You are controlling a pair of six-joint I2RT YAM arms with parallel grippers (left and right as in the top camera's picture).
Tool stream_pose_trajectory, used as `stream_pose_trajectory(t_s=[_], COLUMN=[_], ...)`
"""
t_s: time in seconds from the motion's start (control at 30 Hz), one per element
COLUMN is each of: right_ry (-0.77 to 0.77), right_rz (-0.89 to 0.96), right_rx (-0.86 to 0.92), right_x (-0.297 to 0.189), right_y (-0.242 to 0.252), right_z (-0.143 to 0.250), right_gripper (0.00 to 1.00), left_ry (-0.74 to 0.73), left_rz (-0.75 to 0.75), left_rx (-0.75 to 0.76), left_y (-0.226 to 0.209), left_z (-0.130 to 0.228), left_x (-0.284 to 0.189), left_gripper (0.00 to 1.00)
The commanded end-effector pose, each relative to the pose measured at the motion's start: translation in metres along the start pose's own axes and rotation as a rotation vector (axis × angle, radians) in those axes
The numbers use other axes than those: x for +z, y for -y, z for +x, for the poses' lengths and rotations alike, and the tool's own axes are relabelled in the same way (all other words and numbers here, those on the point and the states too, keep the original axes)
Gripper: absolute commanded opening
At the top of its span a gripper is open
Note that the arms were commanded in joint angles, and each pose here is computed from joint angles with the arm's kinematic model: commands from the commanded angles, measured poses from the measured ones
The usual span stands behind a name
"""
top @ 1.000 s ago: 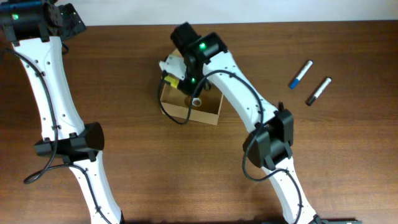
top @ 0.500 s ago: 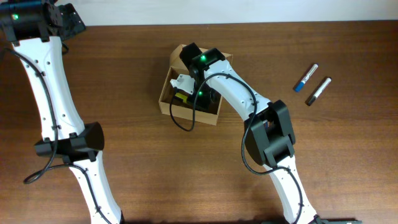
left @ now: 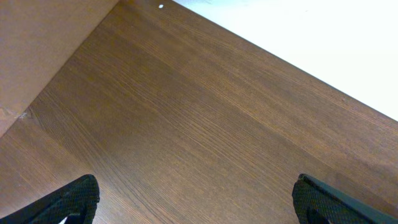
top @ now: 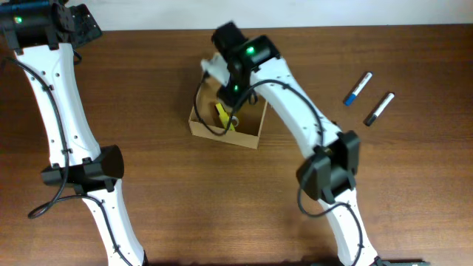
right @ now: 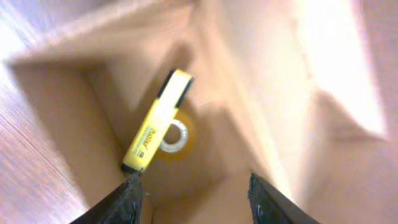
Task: Pack container
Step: 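Carry the highlighter into the box and open the right gripper, then grasp the blue-capped whiteboard marker with the right gripper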
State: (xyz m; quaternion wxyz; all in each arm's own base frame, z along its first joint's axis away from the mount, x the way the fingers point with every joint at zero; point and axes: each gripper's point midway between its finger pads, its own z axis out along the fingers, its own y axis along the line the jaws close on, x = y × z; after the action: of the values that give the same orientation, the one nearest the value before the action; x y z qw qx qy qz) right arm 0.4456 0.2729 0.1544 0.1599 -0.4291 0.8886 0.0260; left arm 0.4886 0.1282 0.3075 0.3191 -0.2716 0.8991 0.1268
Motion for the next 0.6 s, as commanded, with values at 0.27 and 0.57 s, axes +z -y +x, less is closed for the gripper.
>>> stream_pose_trajectory(t_s=[0.27, 0.57], right_ry=[0.235, -0.025], right_rz=[0.343, 0.328], right_rx=[0.786, 1.406], right_x=[-0.161, -0.059], right_y=[0.147, 0.237], right_z=[0.067, 0.2], right_gripper=[0.5, 0.44], left_ry=[-0.018, -0.018], left_rz=[-0.007, -0.007], left_rx=[0.013, 0.013], left_y=[0.001, 0.001], left_z=[0.003, 0.003], left_x=[0.01, 0.01], left_gripper=[1.0, 1.0])
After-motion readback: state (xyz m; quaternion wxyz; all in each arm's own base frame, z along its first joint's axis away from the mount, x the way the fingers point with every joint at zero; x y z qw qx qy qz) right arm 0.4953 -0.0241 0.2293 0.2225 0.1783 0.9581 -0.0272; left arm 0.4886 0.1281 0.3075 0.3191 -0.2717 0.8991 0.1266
